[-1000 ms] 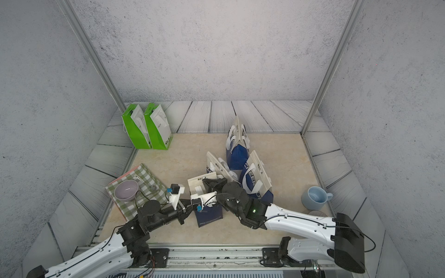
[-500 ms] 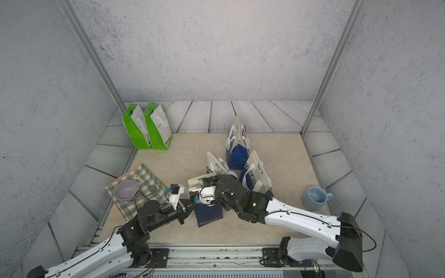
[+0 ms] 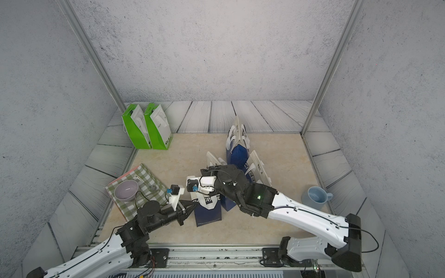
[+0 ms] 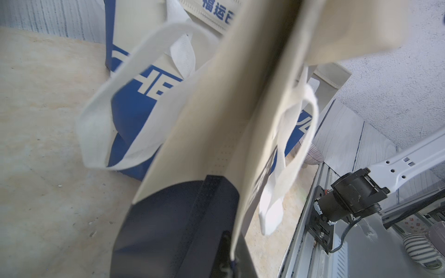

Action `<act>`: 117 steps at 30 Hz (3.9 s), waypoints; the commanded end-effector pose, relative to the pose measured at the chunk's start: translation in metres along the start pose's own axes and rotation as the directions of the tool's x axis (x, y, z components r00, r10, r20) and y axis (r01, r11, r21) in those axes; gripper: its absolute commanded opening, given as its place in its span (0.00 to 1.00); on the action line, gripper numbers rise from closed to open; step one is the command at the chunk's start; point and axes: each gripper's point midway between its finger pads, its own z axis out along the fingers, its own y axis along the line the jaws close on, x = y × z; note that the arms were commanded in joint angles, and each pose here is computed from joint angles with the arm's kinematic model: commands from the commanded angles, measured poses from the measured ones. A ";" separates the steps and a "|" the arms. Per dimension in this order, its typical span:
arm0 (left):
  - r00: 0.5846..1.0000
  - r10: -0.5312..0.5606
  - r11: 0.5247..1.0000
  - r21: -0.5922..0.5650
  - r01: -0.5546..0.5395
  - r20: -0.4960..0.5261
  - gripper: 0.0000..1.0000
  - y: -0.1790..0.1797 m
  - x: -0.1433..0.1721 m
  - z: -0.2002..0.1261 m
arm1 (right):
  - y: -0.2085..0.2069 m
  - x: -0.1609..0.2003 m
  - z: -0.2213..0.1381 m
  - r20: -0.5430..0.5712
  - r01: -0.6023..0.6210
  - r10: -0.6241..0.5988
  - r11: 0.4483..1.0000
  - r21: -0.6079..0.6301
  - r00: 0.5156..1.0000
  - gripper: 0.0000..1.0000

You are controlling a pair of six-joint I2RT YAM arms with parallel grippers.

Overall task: Open the takeout bag
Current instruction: Open the takeout bag at the center of the board.

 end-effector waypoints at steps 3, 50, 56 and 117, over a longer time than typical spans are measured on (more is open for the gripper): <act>1.000 0.011 1.000 0.006 -0.011 -0.005 0.00 -0.003 -0.001 -0.001 | 0.042 0.003 -0.009 0.059 0.043 -0.032 0.982 -0.182 0.998 0.09; 1.000 0.009 1.000 0.003 -0.009 -0.015 0.00 -0.002 -0.001 0.003 | 0.048 0.029 0.021 0.032 0.248 -0.249 0.968 0.044 0.968 0.39; 1.000 0.007 1.000 0.002 -0.007 -0.015 0.00 -0.001 0.000 0.004 | 0.041 0.032 0.025 -0.007 0.249 -0.249 0.966 0.064 0.968 0.36; 1.000 0.018 1.000 -0.012 -0.019 -0.017 0.00 0.001 0.001 -0.001 | 0.005 0.014 0.021 -0.064 0.025 -0.041 0.971 -0.236 0.997 0.00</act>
